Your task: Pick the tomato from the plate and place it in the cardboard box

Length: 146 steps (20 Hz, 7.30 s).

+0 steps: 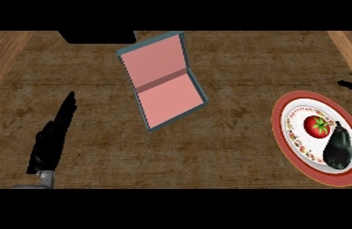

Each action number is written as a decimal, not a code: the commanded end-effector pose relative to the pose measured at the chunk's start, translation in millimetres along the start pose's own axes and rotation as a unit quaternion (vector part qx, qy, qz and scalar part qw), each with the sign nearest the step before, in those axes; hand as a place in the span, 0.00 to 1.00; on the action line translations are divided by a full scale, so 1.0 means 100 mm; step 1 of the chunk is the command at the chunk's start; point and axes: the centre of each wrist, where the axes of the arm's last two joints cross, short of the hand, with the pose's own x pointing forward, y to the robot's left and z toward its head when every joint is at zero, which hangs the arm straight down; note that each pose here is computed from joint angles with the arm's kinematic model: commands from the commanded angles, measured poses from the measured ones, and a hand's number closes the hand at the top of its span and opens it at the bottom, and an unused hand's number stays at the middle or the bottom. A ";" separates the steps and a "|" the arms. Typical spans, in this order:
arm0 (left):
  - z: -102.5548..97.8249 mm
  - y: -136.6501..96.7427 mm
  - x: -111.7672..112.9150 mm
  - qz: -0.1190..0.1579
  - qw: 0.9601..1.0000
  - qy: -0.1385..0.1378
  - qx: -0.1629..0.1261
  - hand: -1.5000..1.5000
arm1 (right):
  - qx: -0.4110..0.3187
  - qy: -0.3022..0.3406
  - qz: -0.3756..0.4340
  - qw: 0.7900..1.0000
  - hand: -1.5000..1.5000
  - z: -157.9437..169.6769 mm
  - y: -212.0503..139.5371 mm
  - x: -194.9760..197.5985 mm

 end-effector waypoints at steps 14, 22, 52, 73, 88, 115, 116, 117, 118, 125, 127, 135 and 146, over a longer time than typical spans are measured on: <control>0.08 -0.08 0.08 -0.002 1.000 -0.010 -0.002 0.50 | 0.022 0.072 0.023 0.997 0.00 -0.23 0.49 0.03; -0.07 0.20 0.00 0.000 1.000 0.001 0.005 0.50 | 0.015 0.062 0.023 0.998 0.00 -0.22 0.70 -0.09; -0.06 -0.20 0.08 -0.003 1.000 0.001 0.004 0.50 | -0.017 0.047 0.051 0.997 1.00 -0.67 1.03 -0.05; -0.24 -0.34 0.46 -0.005 0.994 -0.072 -0.076 0.50 | -0.061 -0.434 0.281 0.854 1.00 -1.29 -0.26 1.73; -0.28 -0.33 0.32 -0.004 0.997 -0.042 -0.059 0.50 | 0.021 -0.655 0.028 0.755 1.00 -1.48 -0.61 2.33; -0.09 -0.01 0.04 -0.003 1.000 -0.019 -0.016 0.50 | 0.161 -0.635 0.123 0.746 1.00 -1.76 0.78 4.01; -0.11 -0.03 0.13 -0.009 1.000 -0.011 -0.019 0.50 | 0.159 -0.627 0.115 0.753 1.00 -1.79 0.70 3.96; -0.09 -0.15 0.08 0.000 0.999 -0.020 -0.029 0.50 | 0.178 -0.607 0.114 0.766 1.00 -1.82 0.84 3.94; -0.20 -0.10 0.26 -0.011 0.999 -0.027 -0.030 0.50 | 0.182 -0.593 0.115 0.776 0.00 -1.85 0.89 3.88; -0.14 -0.24 0.17 -0.004 0.999 -0.031 -0.026 0.50 | 0.197 -0.608 0.064 0.766 0.00 -1.84 0.97 3.87; -0.14 -0.20 0.20 -0.010 0.999 -0.027 -0.036 0.50 | 0.198 -0.601 0.009 0.775 0.00 -1.82 0.92 3.91; -0.17 -0.21 0.24 -0.009 0.999 -0.032 -0.020 0.50 | 0.187 -0.566 -0.207 0.776 0.00 -1.90 0.75 3.79; -0.21 -0.25 0.29 -0.004 0.998 -0.052 -0.045 0.50 | 0.101 -0.483 -0.327 0.806 0.00 -1.85 -0.17 3.17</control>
